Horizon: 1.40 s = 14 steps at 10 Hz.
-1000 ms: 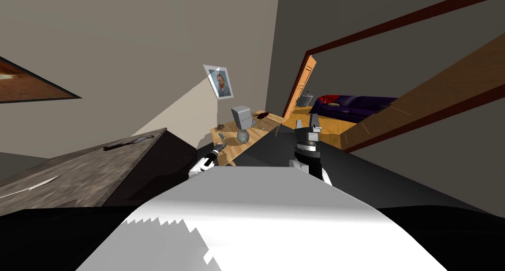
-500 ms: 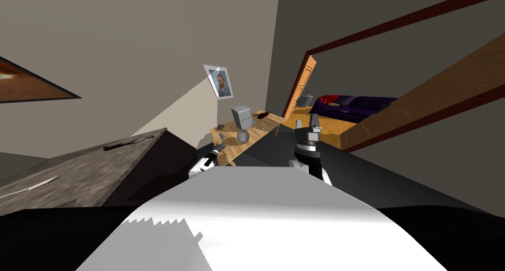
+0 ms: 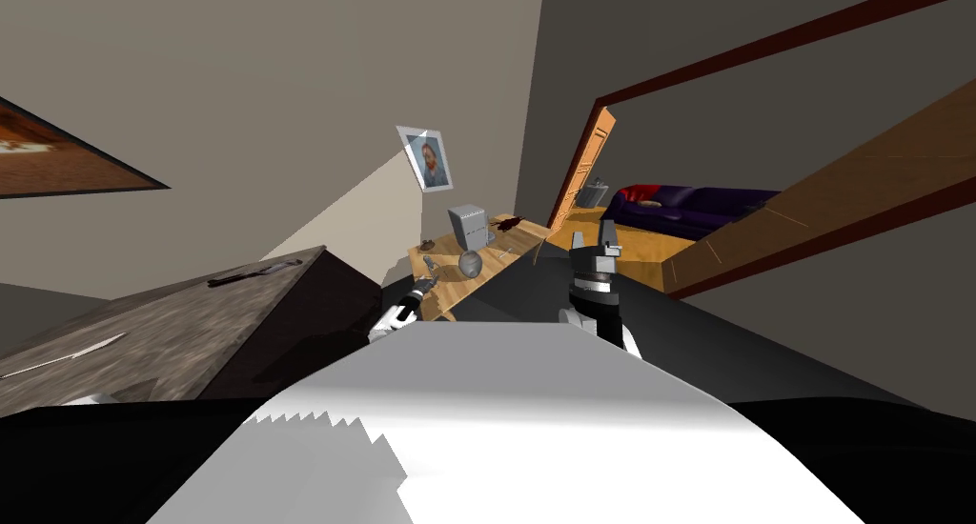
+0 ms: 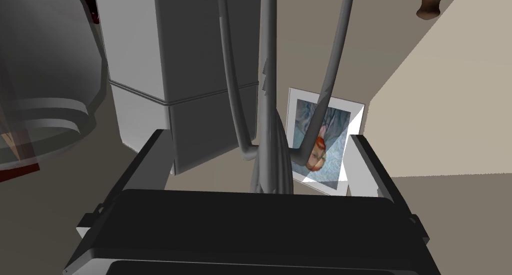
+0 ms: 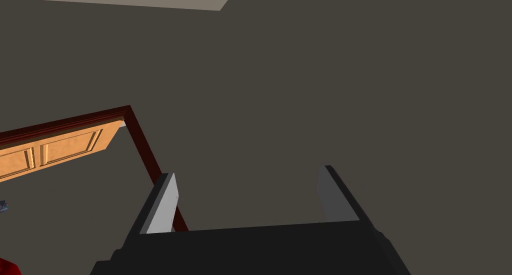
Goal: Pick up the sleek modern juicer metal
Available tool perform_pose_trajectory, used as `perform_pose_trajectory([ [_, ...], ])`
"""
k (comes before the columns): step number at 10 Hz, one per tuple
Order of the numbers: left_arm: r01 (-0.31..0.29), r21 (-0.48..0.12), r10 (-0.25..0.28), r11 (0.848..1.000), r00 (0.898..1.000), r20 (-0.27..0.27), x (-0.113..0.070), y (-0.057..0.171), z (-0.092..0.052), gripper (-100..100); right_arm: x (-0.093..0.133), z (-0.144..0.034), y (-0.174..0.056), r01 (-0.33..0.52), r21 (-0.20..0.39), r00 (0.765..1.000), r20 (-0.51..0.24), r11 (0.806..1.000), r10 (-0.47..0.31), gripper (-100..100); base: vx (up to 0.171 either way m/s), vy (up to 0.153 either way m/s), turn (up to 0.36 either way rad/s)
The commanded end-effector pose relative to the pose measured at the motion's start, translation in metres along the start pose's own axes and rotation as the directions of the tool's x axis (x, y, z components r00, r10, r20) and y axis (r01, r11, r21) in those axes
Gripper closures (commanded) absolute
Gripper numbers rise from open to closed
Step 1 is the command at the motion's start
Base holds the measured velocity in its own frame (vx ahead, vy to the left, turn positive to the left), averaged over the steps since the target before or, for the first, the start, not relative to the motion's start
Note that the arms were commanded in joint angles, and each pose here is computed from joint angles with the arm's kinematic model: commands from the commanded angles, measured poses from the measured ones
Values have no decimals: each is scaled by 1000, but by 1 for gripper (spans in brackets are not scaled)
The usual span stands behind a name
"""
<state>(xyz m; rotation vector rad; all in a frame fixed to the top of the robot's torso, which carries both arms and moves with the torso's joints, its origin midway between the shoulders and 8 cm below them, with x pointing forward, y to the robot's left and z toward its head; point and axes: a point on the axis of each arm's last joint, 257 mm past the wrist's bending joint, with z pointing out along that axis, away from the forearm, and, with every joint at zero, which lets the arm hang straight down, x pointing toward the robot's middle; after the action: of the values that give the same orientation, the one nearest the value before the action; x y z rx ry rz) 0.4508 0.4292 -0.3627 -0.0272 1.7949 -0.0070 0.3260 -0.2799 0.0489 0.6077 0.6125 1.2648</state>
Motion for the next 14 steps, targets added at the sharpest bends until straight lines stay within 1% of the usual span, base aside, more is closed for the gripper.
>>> perform_pose_trajectory([
  [1, -2, -17, 2, 1000, 1000, 8, 2, 2, 1, -100, 0, 0, 0, 0, 0, 1000, 0, 1000, 0, 0, 20, -21, 42],
  [6, 3, -67, -2, 998, 1000, 24, 11, 4, 3, -100, 0, 0, 0, 0, 0, 1000, 0, 1000, 0, 0, 17, -21, 40],
  [7, 4, -61, -3, 998, 1000, 22, 10, 4, 3, -100, 0, 0, 0, 0, 0, 1000, 0, 1000, 0, 0, 6, -10, 5],
  [8, 2, -62, -1, 998, 1000, 23, 10, 4, 3, 0, 0, 0, 0, 0, 0, 1000, 0, 1000, 0, 0, 0, 0, 0],
  [9, 2, -62, -1, 998, 1000, 23, 10, 4, 3, -100, 0, 0, 0, 0, 0, 1000, 0, 1000, 0, 0, 0, 0, 0],
  [10, 2, -62, -1, 998, 1000, 23, 10, 4, 3, 100, 0, 0, 0, 0, 0, 1000, 0, 1000, 0, 0, 0, 0, 0],
  [14, 2, -62, -1, 998, 1000, 23, 10, 4, 3, 100, 0, 0, 0, 0, 0, 1000, 0, 1000, 0, 0, 0, 0, 0],
])
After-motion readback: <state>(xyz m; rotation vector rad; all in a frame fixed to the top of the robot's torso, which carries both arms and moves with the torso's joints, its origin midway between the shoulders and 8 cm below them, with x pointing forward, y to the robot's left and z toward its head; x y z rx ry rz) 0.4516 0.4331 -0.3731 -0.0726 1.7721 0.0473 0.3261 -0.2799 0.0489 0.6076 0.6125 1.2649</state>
